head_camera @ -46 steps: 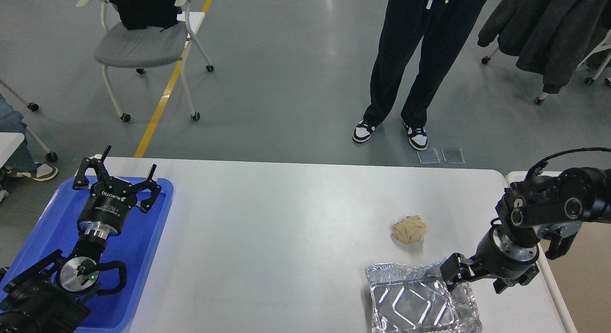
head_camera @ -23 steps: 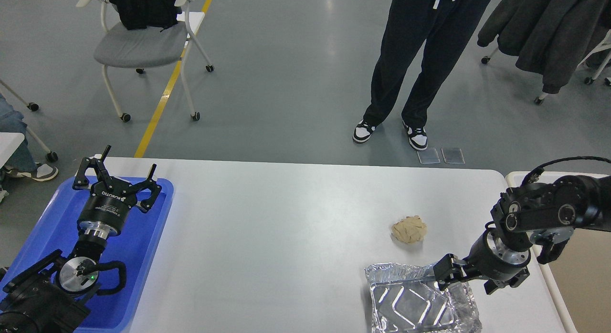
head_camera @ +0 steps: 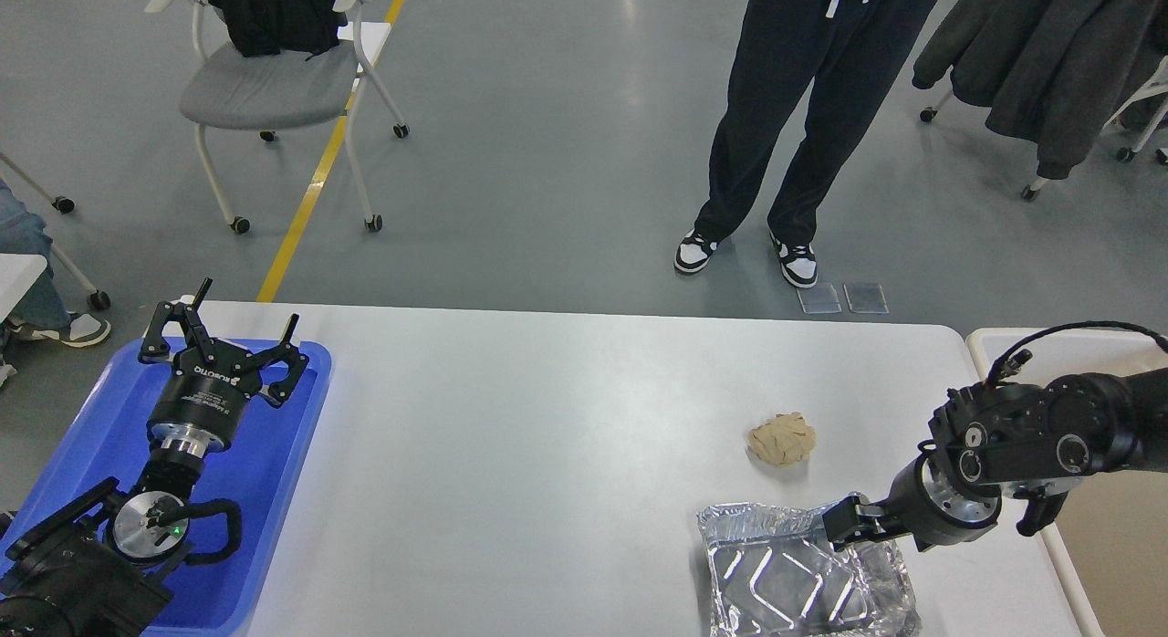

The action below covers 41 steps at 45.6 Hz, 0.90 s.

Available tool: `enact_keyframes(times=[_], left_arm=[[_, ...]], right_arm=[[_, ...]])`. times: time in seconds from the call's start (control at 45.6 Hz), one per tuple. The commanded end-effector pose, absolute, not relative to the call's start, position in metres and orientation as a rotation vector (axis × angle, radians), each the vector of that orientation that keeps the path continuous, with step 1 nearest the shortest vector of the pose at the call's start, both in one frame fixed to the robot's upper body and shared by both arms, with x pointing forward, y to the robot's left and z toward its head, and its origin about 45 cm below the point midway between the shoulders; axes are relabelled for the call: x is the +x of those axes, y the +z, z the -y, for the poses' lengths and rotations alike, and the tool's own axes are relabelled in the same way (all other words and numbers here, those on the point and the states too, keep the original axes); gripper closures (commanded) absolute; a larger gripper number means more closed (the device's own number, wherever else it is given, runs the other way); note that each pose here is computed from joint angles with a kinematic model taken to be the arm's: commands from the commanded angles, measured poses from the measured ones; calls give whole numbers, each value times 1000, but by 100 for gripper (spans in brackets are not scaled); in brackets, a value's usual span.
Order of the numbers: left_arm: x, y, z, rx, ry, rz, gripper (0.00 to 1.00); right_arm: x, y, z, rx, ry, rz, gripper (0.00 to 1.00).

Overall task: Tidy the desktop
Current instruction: 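Close the right gripper on the foil tray's edge nearest the bin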

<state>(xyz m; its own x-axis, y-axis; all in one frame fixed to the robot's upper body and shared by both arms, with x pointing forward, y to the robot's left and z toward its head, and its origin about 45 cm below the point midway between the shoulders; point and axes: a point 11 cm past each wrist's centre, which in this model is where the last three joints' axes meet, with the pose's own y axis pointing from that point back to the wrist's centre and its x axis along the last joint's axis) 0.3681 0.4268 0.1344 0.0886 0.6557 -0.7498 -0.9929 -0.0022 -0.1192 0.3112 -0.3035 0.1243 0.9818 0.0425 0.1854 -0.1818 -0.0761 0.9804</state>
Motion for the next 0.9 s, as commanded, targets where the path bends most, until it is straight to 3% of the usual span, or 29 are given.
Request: enact_keyframes(times=[0.0,0.702,0.746,0.877], left_arm=[[368,134,-427,-750,1415,-576,1],[368,135,-427,-751,1416,-575,1],[368,135,-427,-751,1416,-575,1],[368,135,-427,-751,1416,-575,1]], right_arm=[[301,108,304,1614,305,11,1],[306,90,331,1564,264,101,1],[306,90,330,1567,263,102,6],[299,88,330,1571,241,80,41]])
